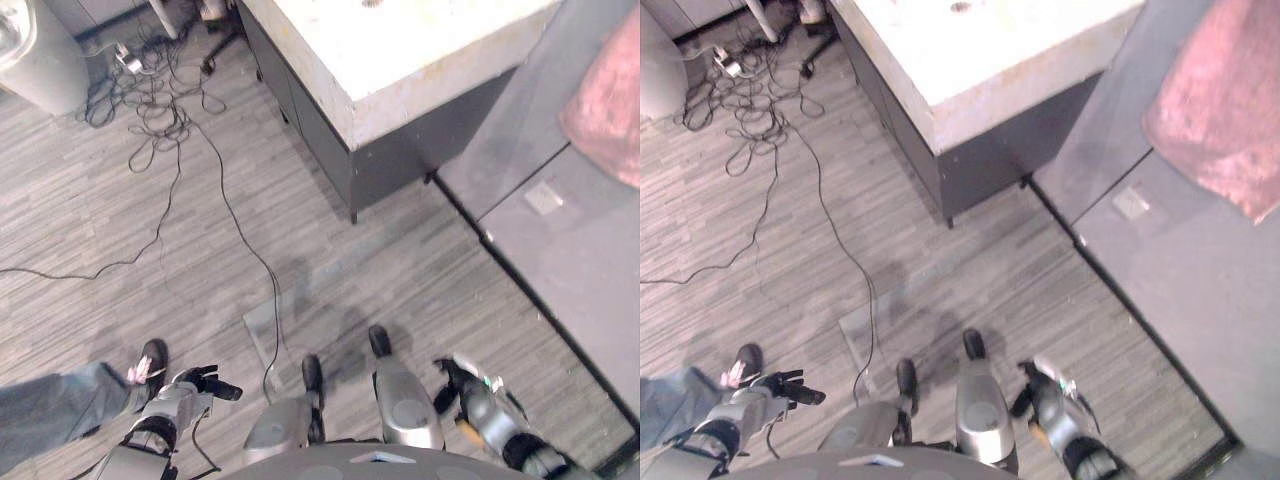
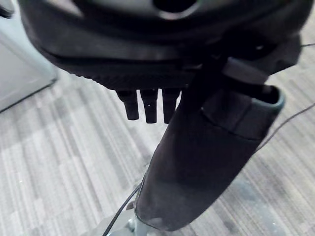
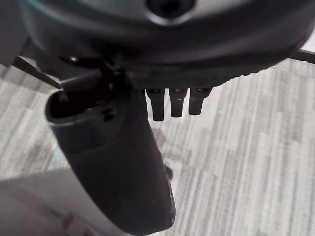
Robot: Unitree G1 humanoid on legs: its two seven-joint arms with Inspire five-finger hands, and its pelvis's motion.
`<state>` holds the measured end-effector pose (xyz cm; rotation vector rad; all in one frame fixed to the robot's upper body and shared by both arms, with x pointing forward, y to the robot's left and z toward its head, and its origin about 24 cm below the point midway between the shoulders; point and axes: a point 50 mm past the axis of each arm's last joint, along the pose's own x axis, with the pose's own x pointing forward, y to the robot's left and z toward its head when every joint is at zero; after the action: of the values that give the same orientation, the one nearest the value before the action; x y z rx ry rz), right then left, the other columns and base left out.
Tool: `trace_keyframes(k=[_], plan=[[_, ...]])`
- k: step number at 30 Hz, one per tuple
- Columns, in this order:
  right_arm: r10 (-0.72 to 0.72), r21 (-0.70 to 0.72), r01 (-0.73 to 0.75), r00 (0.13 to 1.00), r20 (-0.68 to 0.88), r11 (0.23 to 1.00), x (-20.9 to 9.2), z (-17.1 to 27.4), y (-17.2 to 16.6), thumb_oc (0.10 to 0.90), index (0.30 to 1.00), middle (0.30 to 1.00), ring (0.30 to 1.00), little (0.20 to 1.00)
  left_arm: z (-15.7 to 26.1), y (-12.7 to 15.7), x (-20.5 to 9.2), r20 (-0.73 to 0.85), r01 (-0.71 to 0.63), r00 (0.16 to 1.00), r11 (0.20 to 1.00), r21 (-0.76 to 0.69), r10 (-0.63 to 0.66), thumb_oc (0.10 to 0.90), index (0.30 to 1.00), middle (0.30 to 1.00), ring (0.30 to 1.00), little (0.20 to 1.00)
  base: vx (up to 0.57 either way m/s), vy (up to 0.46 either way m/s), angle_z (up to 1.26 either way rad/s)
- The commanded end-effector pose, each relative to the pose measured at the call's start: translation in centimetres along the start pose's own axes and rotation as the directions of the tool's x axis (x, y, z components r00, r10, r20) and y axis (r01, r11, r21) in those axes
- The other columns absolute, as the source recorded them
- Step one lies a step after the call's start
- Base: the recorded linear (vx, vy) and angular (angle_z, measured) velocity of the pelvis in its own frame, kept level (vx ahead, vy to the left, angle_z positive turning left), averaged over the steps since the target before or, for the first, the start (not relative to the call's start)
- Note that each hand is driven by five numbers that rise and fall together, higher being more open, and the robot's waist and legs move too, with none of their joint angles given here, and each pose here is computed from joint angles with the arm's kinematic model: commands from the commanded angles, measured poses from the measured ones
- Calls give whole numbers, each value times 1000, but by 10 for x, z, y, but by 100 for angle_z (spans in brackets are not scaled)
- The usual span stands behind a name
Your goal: Organize the bathroom.
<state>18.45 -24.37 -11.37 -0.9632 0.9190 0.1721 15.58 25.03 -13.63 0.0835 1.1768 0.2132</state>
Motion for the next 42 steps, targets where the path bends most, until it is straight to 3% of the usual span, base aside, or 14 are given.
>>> trace_keyframes(k=[1,10,18,22,25,32,42], plan=[[-63,17,63,997,-37,998,0,-22,-11,800,900,900,900,900,20,-16,0,89,27,996,999,43,-31,800,900,900,900,900,0,60,74],[-154,77,157,987,-35,985,3,-16,-35,800,900,900,900,900,7,-21,1,79,12,997,1000,-4,-12,800,900,900,900,900,53,272,36],[-194,21,194,981,21,981,5,-4,-54,800,900,900,900,900,20,-30,1,128,12,992,1000,18,-14,800,900,900,900,900,54,564,-8],[-186,-1,186,981,46,983,6,2,-54,800,900,900,900,900,9,-14,1,81,-26,996,1000,11,25,800,900,900,900,900,105,300,-3],[-137,-70,146,983,119,987,5,23,-65,800,900,900,900,900,-22,12,-1,-9,-104,995,995,-1,104,800,900,900,900,900,169,268,-96],[-100,-129,117,986,131,985,3,20,-52,800,900,900,900,900,-9,10,-1,15,-110,994,994,-6,110,800,900,900,900,900,161,36,-16],[-153,-29,157,982,107,987,2,5,-54,800,900,900,900,900,-2,-7,0,58,-51,997,998,29,49,800,900,900,900,900,118,-34,11]])
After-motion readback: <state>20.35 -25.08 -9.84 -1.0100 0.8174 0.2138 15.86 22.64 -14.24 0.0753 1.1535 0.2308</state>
